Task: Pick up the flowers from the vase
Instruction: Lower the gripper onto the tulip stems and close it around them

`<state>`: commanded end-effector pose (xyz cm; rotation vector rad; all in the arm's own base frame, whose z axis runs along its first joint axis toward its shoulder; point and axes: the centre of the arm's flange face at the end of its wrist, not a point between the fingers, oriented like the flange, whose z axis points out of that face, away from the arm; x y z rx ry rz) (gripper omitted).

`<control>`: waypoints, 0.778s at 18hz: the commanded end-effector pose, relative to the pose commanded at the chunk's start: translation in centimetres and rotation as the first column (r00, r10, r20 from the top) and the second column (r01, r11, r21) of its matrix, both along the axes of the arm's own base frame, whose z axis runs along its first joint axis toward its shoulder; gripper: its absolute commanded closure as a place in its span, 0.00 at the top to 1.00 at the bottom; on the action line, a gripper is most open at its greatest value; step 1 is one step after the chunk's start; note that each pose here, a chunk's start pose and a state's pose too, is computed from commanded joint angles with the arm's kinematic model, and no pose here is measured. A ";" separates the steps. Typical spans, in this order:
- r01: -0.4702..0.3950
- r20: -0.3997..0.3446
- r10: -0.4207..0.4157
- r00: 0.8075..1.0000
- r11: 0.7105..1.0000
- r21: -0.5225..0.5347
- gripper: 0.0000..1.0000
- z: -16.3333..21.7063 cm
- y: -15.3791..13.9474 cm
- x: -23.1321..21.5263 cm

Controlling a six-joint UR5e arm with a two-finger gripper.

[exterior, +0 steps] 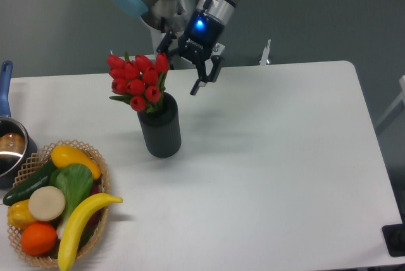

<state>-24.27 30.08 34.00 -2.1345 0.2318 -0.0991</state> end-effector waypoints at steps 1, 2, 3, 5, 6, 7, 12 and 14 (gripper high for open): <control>0.008 0.007 -0.008 1.000 1.000 0.009 1.00 -0.1 0.2 0.2; 0.012 0.010 -0.013 1.000 1.000 0.017 1.00 -0.1 0.3 0.2; 0.018 0.018 -0.019 1.000 0.999 0.028 1.00 -0.4 0.4 0.0; 0.026 0.030 -0.027 0.999 0.998 0.061 1.00 -0.2 0.7 0.1; 0.027 0.034 -0.029 0.999 0.997 0.071 1.00 -0.2 0.7 0.2; 0.029 0.035 -0.032 0.999 0.997 0.072 1.00 -0.3 0.7 0.1; 0.076 0.037 -0.079 0.996 0.995 0.070 1.00 -1.4 1.6 0.6; 0.079 0.042 -0.082 0.996 0.995 0.066 0.79 -1.9 1.7 0.4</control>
